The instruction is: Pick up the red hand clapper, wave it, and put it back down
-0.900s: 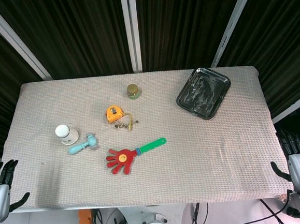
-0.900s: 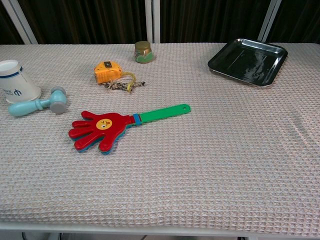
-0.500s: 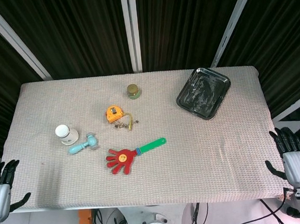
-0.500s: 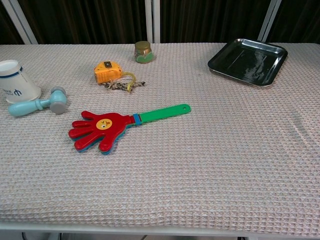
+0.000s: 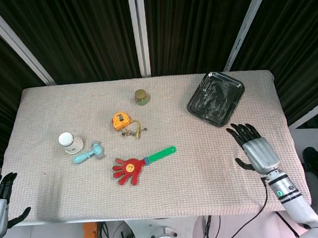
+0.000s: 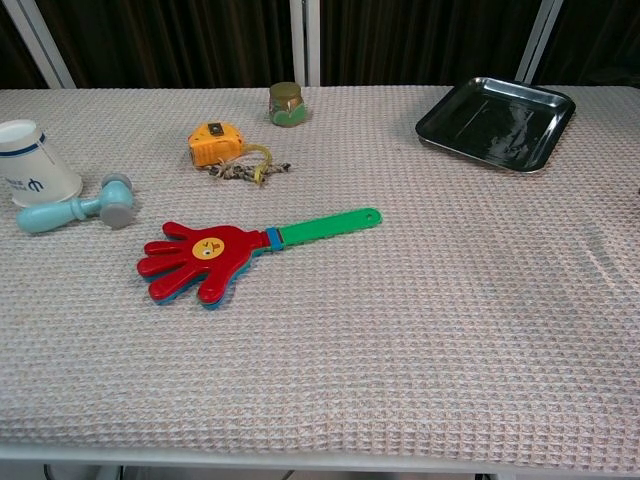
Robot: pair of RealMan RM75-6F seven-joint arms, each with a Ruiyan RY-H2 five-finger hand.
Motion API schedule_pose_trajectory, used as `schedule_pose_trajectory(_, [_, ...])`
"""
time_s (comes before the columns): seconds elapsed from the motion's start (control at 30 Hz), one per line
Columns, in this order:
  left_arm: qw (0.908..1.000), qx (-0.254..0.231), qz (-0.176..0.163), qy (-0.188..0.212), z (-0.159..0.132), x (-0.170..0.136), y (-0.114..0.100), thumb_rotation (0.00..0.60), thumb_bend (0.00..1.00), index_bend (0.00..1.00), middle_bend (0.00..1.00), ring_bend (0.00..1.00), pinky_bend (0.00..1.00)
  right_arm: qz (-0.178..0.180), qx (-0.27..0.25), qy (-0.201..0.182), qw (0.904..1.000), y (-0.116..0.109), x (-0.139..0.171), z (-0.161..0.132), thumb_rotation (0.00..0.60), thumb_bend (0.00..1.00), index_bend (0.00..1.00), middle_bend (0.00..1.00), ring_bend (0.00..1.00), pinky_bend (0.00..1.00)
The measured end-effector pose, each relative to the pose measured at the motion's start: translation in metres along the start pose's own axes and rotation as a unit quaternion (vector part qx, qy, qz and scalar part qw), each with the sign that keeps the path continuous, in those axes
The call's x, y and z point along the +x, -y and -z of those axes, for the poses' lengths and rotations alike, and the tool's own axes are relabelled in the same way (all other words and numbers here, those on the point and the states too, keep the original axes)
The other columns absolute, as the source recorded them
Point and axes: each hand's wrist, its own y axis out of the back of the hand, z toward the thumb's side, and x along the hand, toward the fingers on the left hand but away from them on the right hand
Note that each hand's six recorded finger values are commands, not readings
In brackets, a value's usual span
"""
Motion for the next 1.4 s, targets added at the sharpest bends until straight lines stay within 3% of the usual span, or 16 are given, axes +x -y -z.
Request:
schedule_pose_trajectory(0.23, [1.0,-0.003,-0.003,-0.005,0.0,-0.001,-0.001,0.6,0.14,0.07,0.06,0.0,0.04,-0.052,-0.002,-0.036,0.998,0.004,-0.065,-0.061,0.6,0.16,0.0,0.0,0.0,0.0])
schedule_pose_trajectory(0.47, [1.0,-0.007,-0.005,-0.004,0.002,-0.002,-0.003,0.6,0.14,0.07,0.06,0.0,0.04,-0.106,-0.009,-0.079,0.9912,0.043,-0.119,-0.159,0.6,0.16,0.0,0.0,0.0,0.0])
schedule_pose_trajectory(0.67, [1.0,-0.009,-0.003,0.002,0.001,0.0,-0.003,0.6,0.14,0.07,0.06,0.0,0.04,-0.127,-0.004,-0.097,0.987,0.069,-0.14,-0.216,0.6,0.16,0.02,0.0,0.0,0.0])
schedule_pose_trajectory(1.17, [0.9998,-0.018,-0.008,-0.005,0.009,-0.005,-0.006,0.6,0.14,0.07,0.06,0.0,0.04,-0.132,-0.001,-0.102,0.986,0.097,-0.153,-0.257,0.6,0.16,0.23,0.0,0.0,0.0])
schedule_pose_trajectory(1.4, [0.9997,-0.019,-0.012,-0.007,0.012,-0.007,-0.008,0.6,0.14,0.07,0.06,0.0,0.04,-0.126,-0.001,-0.099,0.9871,0.1,-0.156,-0.26,0.6,0.24,0.28,0.0,0.0,0.0])
